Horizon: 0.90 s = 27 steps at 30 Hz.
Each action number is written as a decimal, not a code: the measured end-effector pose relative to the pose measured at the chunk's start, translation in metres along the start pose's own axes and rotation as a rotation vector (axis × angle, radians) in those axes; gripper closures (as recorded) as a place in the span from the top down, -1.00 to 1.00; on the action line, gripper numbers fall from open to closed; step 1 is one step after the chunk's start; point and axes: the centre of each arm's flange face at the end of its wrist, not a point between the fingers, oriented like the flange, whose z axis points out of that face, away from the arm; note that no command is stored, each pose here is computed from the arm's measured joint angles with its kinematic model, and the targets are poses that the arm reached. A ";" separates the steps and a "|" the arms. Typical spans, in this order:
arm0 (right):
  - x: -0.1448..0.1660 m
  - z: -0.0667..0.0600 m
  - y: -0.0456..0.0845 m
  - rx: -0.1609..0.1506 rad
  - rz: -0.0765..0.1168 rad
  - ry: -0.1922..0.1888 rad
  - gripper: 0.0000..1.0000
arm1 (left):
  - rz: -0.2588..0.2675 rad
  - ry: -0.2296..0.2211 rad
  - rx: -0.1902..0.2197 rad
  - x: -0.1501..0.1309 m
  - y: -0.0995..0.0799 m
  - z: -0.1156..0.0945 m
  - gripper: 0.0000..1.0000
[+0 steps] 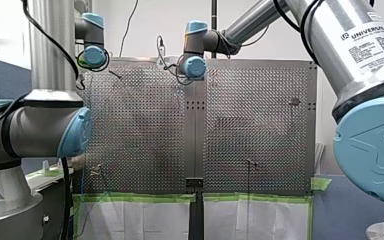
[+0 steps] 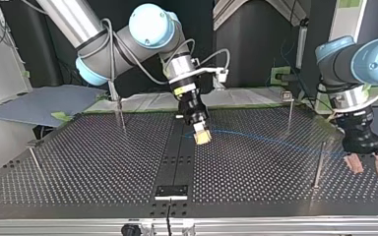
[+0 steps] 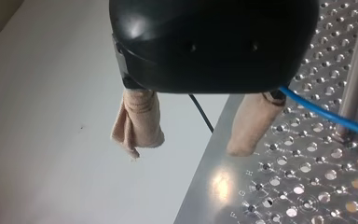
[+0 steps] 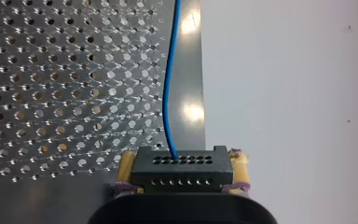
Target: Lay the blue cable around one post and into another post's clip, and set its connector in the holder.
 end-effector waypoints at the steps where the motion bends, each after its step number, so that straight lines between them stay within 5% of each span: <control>1: 0.001 0.001 0.000 0.000 0.000 0.003 -1.00 | -0.003 -0.001 0.001 0.000 0.001 0.002 1.00; 13: 0.008 0.009 0.000 0.010 0.002 0.038 -1.00 | -0.023 0.008 -0.004 0.015 0.014 0.034 1.00; 27: -0.006 0.024 -0.009 0.020 -0.009 0.014 -1.00 | -0.069 0.029 -0.001 0.034 0.046 0.071 1.00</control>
